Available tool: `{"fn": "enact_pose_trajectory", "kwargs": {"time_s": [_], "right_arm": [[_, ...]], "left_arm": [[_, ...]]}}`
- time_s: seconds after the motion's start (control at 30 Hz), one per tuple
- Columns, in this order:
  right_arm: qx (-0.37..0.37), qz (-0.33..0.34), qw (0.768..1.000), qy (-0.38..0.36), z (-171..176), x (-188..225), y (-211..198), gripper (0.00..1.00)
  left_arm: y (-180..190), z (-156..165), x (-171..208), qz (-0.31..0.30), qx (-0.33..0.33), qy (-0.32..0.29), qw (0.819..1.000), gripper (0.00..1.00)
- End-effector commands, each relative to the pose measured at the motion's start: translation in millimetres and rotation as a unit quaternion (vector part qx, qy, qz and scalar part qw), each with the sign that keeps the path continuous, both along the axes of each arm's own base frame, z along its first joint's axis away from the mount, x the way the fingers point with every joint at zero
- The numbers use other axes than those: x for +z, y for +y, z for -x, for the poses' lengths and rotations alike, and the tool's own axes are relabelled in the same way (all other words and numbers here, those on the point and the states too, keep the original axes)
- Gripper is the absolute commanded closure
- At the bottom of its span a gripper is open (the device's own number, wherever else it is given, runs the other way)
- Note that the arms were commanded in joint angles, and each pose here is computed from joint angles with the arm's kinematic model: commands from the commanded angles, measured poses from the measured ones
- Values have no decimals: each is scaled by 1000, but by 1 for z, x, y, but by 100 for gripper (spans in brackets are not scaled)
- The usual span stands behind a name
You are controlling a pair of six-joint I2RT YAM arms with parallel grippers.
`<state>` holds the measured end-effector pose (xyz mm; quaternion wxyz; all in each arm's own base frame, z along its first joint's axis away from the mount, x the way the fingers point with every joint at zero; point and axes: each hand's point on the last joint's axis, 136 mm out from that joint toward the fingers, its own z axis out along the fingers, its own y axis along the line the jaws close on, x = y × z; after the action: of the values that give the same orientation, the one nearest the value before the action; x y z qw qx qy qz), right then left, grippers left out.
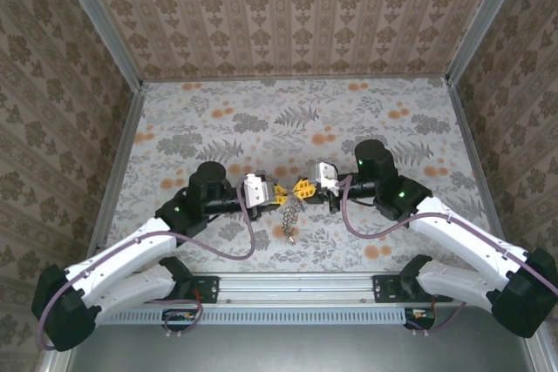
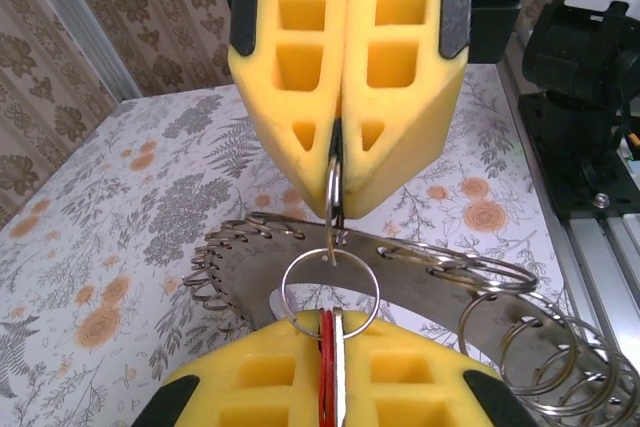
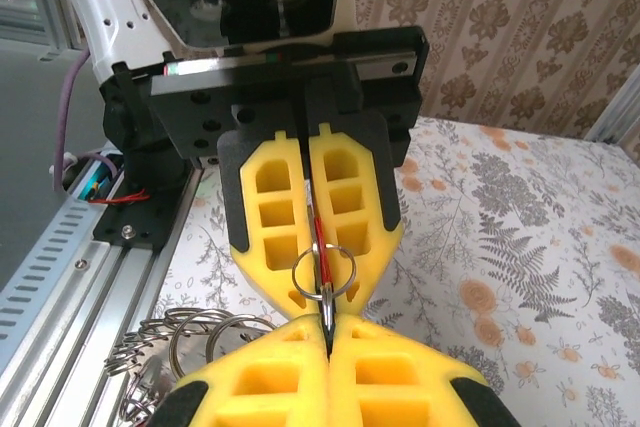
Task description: Put the keys on the keyring
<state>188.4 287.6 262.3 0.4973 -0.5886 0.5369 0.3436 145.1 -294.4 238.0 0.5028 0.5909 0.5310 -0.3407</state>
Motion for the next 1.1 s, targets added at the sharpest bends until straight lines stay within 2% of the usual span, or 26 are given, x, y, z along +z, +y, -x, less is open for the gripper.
{"fn": "enact_pose_trajectory", "kwargs": {"time_s": [0.0,0.27,0.6,0.8,1.07], "right_arm": [[-3,7,1000,-23,-3,11,0,100],[-4,66,997,-38,-1,-7,5,100],[-39,59,997,-12,-16,-4,7,100],[-54,32,997,35,-23,0,5,100],[-39,46,996,68,-18,-7,7,100]], "left_arm": [[3,2,0,-35,-16,2,999,100],[-4,5,7,-91,-61,22,994,100],[-15,10,16,-108,-100,21,989,100],[-17,17,20,-118,-124,-9,985,100],[-12,18,25,-168,-149,-50,973,100]]}}
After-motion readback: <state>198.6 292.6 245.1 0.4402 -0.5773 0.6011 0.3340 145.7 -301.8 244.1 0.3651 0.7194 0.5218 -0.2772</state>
